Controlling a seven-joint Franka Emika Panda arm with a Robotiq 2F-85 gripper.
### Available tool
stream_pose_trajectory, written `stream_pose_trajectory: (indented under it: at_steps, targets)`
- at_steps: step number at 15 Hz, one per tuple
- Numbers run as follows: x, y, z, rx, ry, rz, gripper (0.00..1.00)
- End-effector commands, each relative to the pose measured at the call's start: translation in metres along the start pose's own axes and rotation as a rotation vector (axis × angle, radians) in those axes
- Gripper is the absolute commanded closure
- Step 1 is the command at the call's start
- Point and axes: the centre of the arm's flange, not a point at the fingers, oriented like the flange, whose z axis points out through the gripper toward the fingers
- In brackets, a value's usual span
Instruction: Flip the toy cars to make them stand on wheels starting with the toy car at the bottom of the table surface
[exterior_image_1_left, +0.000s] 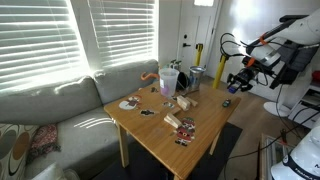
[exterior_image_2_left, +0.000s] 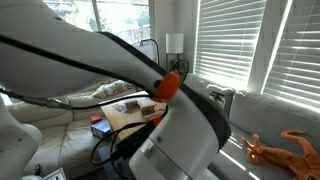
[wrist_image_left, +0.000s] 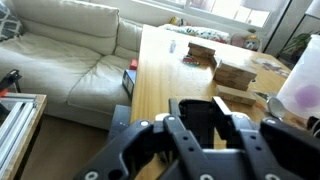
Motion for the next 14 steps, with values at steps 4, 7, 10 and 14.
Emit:
stream_pose_trajectory:
  at_steps: [4,7,10,14]
  targets:
    - [0.011,0.0,-0.015,0.055,-0.051,-0.012,0.63]
    - [0.019,-0.002,-0.023,0.065,-0.079,-0.015,0.88]
    - [0.027,0.004,-0.031,0.063,-0.152,0.008,0.88]
    - [0.043,0.011,-0.039,0.064,-0.198,0.076,0.88]
